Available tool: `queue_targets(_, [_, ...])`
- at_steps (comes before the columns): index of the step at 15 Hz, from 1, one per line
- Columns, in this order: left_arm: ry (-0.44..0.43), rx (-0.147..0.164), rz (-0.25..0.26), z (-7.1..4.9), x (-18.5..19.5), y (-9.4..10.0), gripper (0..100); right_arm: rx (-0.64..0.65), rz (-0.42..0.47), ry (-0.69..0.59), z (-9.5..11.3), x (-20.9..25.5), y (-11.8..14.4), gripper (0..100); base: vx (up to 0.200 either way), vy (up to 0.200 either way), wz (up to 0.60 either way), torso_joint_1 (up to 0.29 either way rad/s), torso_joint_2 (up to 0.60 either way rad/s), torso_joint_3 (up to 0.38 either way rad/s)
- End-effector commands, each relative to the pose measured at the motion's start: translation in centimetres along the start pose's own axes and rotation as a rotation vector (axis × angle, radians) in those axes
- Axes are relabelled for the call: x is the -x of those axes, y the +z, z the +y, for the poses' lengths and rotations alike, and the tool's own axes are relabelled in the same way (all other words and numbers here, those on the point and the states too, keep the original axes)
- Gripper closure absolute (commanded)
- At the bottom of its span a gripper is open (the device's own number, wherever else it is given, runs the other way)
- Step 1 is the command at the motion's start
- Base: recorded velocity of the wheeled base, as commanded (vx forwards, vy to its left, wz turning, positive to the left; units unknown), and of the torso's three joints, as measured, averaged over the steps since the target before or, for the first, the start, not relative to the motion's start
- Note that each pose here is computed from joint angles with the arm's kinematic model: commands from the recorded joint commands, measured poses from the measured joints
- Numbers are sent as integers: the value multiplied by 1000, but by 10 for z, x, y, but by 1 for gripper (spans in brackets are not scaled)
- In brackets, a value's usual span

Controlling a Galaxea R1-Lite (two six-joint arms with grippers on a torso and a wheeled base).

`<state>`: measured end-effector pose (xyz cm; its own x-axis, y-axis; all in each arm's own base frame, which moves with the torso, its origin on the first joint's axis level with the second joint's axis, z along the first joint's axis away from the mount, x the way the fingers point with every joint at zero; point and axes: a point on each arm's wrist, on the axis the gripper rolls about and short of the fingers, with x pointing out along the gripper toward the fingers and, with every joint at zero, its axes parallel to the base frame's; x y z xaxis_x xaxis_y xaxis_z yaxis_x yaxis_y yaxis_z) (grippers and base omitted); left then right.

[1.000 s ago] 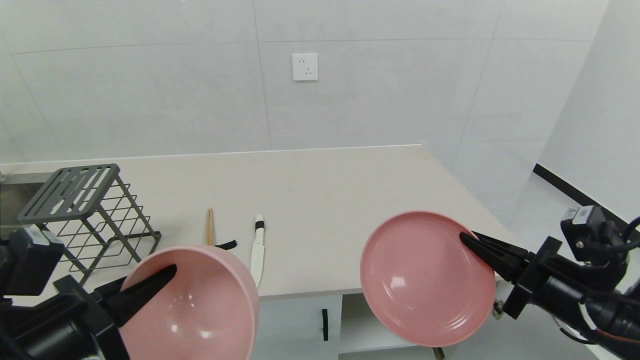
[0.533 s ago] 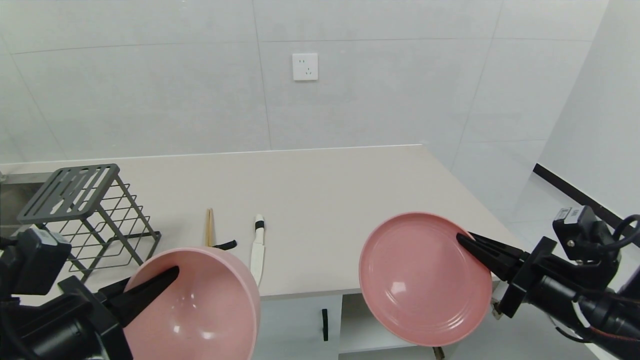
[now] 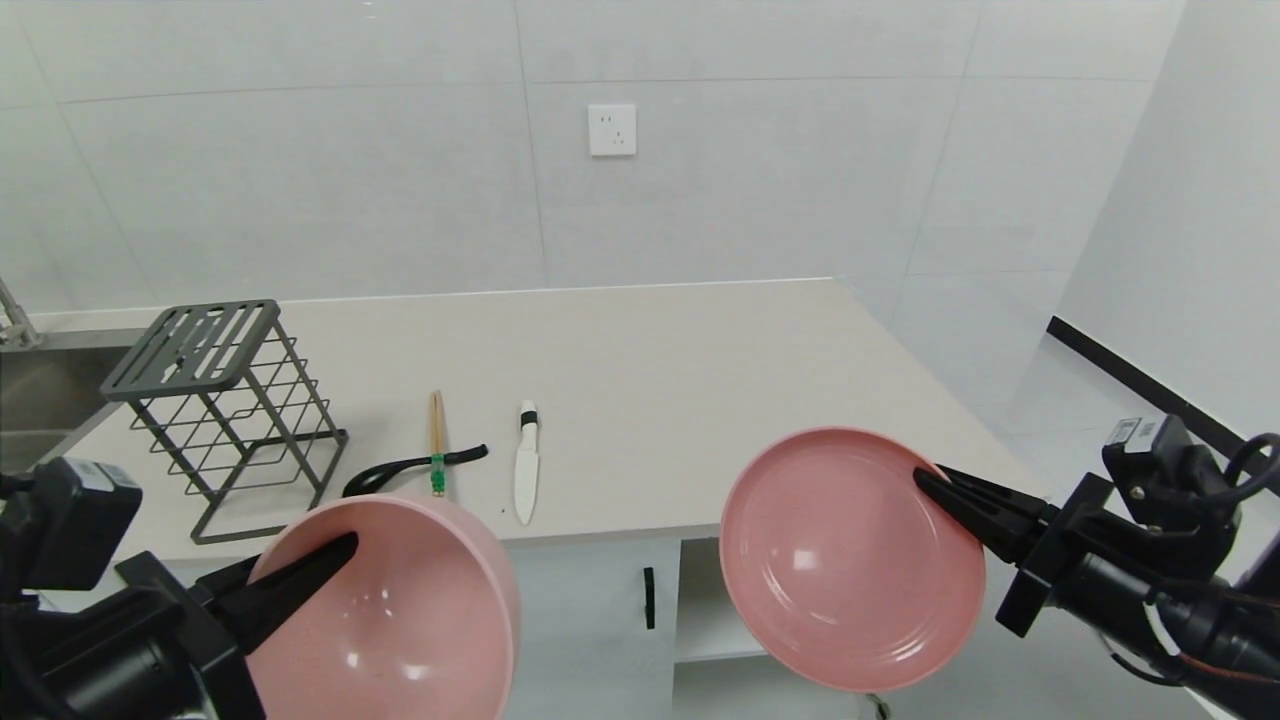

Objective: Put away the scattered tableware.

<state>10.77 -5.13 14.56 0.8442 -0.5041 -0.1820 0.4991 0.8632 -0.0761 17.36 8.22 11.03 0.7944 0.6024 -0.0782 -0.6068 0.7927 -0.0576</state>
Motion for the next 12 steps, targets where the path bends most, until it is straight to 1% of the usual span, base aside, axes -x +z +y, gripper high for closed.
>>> queue_targets(1, [-1,0,-2,0,0,0,100,0,1,1,0,0,0,100,0,0,0,-349,110,-246])
queue_targets(3, [-1,0,-2,0,0,0,100,0,1,1,0,0,0,100,0,0,0,-349,95,-261])
queue_targets(5, [-1,0,-2,0,0,0,100,0,1,1,0,0,0,100,0,0,0,-181,34,-129])
queue_targets(10, [-1,0,-2,0,0,0,100,-1,1,1,0,-1,0,100,0,0,0,-12,5,-12])
queue_targets(12, [-1,-1,-2,0,0,0,100,0,2,2,0,0,-1,100,0,0,0,-88,178,95])
